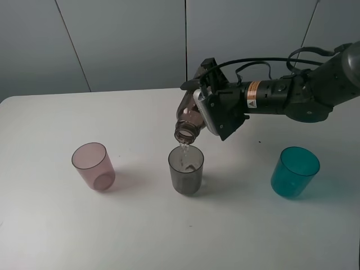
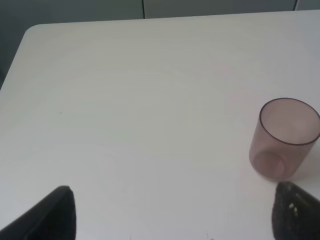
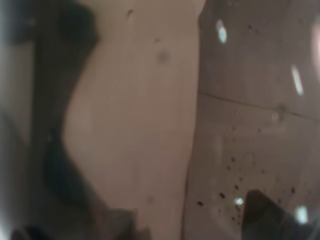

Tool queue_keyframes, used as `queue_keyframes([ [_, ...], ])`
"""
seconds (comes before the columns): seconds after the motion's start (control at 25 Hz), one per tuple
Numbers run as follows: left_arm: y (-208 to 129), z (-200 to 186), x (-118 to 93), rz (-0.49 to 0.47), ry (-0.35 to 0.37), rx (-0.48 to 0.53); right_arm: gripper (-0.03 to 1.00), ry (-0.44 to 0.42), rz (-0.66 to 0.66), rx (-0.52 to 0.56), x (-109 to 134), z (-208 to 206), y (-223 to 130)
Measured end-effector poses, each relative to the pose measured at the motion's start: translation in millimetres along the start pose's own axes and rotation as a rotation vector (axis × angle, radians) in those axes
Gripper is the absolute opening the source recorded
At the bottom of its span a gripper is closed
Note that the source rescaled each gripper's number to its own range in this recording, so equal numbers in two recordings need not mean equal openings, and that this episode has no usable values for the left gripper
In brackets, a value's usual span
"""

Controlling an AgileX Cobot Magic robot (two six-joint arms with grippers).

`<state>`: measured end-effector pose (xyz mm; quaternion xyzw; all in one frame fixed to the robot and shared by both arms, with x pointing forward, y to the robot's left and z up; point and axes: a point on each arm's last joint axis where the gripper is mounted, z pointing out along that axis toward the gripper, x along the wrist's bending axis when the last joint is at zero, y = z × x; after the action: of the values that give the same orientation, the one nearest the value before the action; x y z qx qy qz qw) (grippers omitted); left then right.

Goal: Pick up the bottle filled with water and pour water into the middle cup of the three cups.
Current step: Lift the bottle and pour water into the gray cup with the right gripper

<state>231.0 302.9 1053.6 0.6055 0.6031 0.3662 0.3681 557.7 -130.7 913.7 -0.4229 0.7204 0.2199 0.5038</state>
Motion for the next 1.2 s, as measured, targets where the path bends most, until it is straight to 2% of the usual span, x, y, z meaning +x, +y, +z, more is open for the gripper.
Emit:
queue_keyframes([
  [1.2,0.0,0.0,0.0,-0.004,0.000,0.000,0.00,-0.059,-0.172,0.015,-6.0,-0.5,-0.9],
])
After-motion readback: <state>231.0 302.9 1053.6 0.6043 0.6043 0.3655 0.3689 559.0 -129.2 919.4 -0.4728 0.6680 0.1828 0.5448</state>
